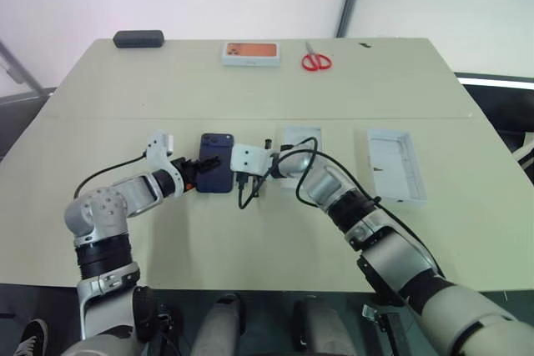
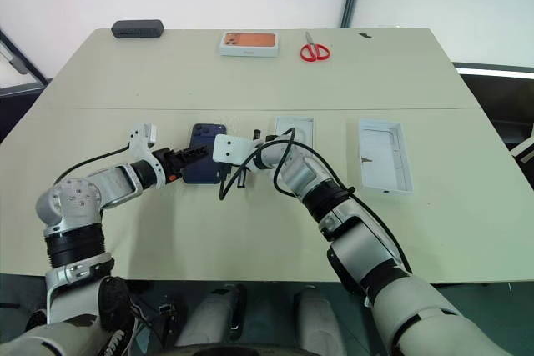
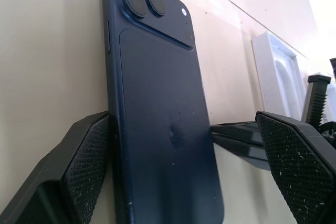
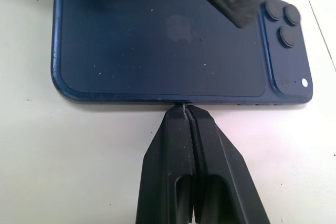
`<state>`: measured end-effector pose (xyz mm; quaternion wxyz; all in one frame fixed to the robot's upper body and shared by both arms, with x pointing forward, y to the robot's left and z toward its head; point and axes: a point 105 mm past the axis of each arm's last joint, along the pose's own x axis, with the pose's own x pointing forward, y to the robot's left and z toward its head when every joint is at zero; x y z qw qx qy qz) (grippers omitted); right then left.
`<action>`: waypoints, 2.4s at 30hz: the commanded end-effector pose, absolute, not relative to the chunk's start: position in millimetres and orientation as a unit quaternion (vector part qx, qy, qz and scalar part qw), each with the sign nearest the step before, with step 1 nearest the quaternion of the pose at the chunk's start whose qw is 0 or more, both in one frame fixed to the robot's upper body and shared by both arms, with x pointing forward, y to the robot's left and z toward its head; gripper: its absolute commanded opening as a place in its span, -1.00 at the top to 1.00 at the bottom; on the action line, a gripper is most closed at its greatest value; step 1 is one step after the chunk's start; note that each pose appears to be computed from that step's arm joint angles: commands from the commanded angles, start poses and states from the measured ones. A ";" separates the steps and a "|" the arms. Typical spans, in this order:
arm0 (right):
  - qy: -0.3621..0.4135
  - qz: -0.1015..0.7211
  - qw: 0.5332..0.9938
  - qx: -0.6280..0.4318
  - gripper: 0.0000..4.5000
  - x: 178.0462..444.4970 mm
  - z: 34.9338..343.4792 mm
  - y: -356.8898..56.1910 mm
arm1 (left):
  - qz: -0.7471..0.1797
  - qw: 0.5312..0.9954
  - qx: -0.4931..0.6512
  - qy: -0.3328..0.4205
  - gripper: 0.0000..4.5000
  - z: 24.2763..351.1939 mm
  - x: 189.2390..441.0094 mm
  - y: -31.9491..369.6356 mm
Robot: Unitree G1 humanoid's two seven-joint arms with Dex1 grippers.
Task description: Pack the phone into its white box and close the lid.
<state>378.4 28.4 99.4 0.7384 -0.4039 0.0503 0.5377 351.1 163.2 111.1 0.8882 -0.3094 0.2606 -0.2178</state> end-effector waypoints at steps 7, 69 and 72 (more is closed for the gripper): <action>0.040 0.550 0.731 -0.401 0.97 372.2 99.7 34.9 | -0.257 0.856 -0.319 0.313 -1.00 93.2 341.5 141.4; 0.150 0.547 0.758 -0.321 -0.31 337.4 104.7 -102.9 | -0.329 0.848 -0.384 0.158 0.69 140.2 333.3 161.4; 0.151 0.548 0.755 -0.326 0.10 336.3 102.8 -102.5 | -0.329 0.849 -0.382 0.158 0.69 140.0 332.7 161.1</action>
